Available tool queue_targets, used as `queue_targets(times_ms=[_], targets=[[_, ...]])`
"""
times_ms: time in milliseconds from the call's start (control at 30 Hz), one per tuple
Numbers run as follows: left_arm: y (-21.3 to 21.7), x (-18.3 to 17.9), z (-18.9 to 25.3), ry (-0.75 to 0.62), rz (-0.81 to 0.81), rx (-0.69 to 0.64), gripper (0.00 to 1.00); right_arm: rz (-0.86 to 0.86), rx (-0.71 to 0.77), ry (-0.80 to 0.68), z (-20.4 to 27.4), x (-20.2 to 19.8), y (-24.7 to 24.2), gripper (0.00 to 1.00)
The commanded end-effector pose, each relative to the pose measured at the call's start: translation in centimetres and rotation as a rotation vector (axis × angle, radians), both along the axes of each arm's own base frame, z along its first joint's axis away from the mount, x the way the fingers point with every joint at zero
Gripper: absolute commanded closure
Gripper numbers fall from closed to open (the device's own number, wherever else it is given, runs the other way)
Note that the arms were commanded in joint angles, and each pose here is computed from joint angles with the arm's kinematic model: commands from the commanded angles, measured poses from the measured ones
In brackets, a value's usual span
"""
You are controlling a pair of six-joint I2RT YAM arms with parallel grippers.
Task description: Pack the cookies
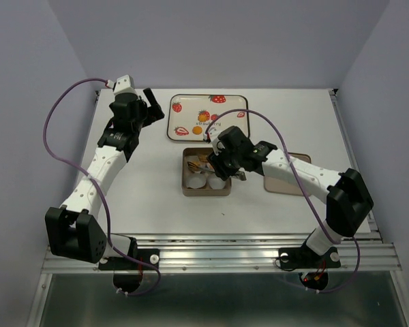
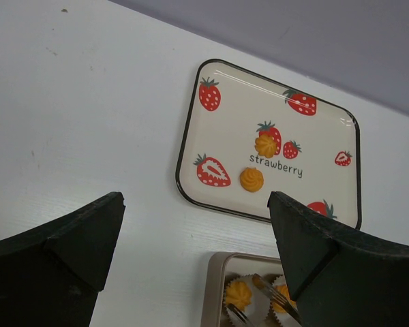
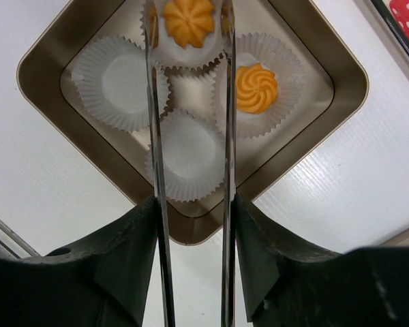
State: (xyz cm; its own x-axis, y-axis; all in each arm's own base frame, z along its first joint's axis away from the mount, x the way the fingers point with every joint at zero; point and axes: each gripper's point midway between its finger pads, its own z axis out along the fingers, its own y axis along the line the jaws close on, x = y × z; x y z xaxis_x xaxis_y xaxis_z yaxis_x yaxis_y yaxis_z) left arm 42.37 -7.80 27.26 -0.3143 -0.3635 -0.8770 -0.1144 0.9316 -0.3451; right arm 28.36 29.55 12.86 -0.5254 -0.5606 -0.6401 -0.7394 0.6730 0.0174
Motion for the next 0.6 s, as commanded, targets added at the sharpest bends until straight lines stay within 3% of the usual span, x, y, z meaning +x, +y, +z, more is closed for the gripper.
queue_targets(times_ms=[0,300,567], targets=[[-0.2,0.1,1.2,-0.052,-0.009,0.002,0.01,0.0,0.039,-0.058,2.2,1.0,1.2,0.47],[-0.6,0.5,1.6,-0.058,-0.022,-0.009,0.01,-0.005,0.063,-0.075,3.4,1.0,1.2,0.47],[-0.7,0.7,2.5,-0.078,-0.031,-0.008,0.01,0.056,0.211,-0.147,8.9,-0.7,1.5,0.48]])
